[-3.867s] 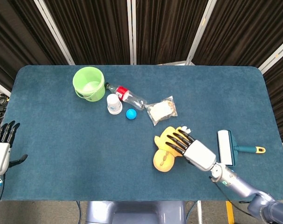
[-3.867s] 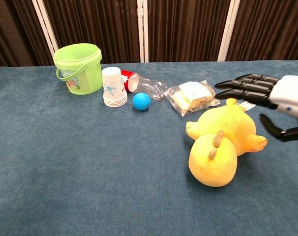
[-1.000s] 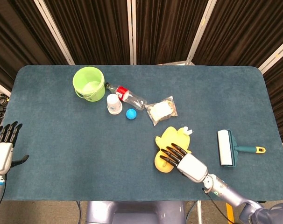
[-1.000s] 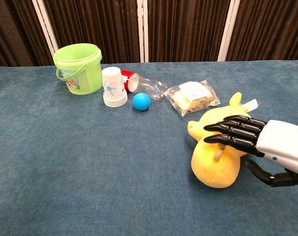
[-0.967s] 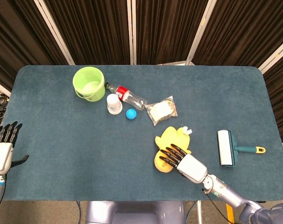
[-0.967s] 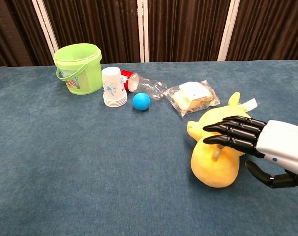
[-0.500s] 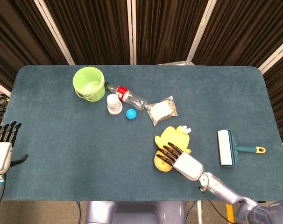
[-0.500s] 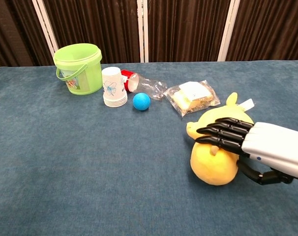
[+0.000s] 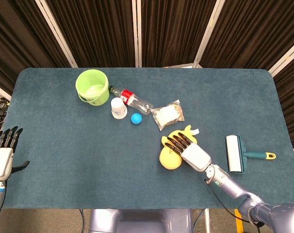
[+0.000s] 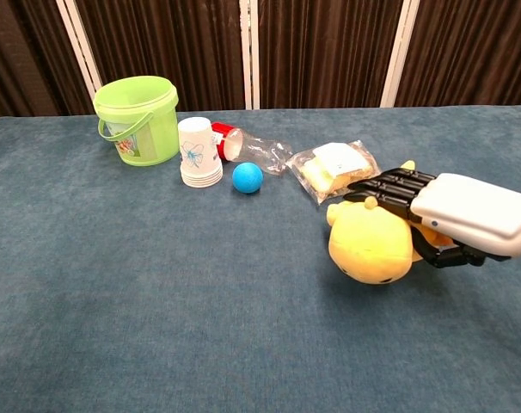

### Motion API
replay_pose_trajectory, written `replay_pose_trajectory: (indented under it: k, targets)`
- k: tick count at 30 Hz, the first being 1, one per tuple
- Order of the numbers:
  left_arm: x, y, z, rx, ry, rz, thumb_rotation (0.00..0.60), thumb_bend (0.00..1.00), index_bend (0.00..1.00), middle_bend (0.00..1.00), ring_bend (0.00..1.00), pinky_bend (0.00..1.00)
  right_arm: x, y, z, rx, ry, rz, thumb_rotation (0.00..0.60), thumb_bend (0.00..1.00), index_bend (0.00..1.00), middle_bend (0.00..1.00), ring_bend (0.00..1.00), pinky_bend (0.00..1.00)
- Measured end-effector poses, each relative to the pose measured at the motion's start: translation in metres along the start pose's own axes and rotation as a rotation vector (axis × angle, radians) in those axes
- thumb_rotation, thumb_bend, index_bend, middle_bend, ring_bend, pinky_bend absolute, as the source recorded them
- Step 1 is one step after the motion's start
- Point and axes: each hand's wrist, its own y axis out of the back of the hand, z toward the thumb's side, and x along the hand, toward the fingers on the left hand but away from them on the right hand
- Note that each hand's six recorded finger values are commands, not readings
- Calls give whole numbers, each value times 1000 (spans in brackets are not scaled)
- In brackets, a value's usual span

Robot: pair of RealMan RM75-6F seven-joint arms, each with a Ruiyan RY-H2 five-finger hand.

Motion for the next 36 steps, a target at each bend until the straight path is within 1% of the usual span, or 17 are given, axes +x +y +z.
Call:
replay_pose_trajectory:
  k: [4, 8, 13, 16, 21, 26, 28, 32, 36]
  targets:
    - [-1, 0, 1, -1, -2, 2, 600, 155, 0, 0, 0, 0, 1, 1, -3, -8, -10, 1, 600, 898, 0, 0, 0, 0]
    - [-1, 0, 1, -1, -4, 1, 600, 155, 0, 0, 0, 0, 5, -1, 0, -19, -5, 7, 600, 897, 0, 0, 0, 0]
    - [-1, -1, 3, 4, -10, -4, 600, 157, 0, 0, 0, 0, 14, -9, 13, -44, 27, 25, 600, 898, 0, 0, 0, 0]
    - [-2, 0, 4, 2, -13, -1, 600, 157, 0, 0, 0, 0, 22, -7, 28, -68, 62, 9, 600, 898, 0, 0, 0, 0]
    - [-3, 1, 4, -1, -15, 2, 600, 157, 0, 0, 0, 0, 32, 1, 46, -110, 97, -22, 600, 897, 0, 0, 0, 0]
    - [-3, 2, 5, -4, -19, 6, 600, 157, 0, 0, 0, 0, 40, 8, 53, -128, 106, -35, 600, 892, 0, 0, 0, 0]
    - [-4, 4, 5, -7, -20, 11, 600, 157, 0, 0, 0, 0, 44, 14, 56, -124, 108, -47, 600, 889, 0, 0, 0, 0]
    - [-4, 6, 5, -13, -21, 17, 600, 157, 0, 0, 0, 0, 50, 27, 55, -109, 100, -71, 600, 847, 0, 0, 0, 0]
    - [-6, 8, 6, -21, -27, 25, 600, 158, 0, 0, 0, 0, 56, 46, 43, -87, 61, -114, 600, 775, 0, 0, 0, 0]
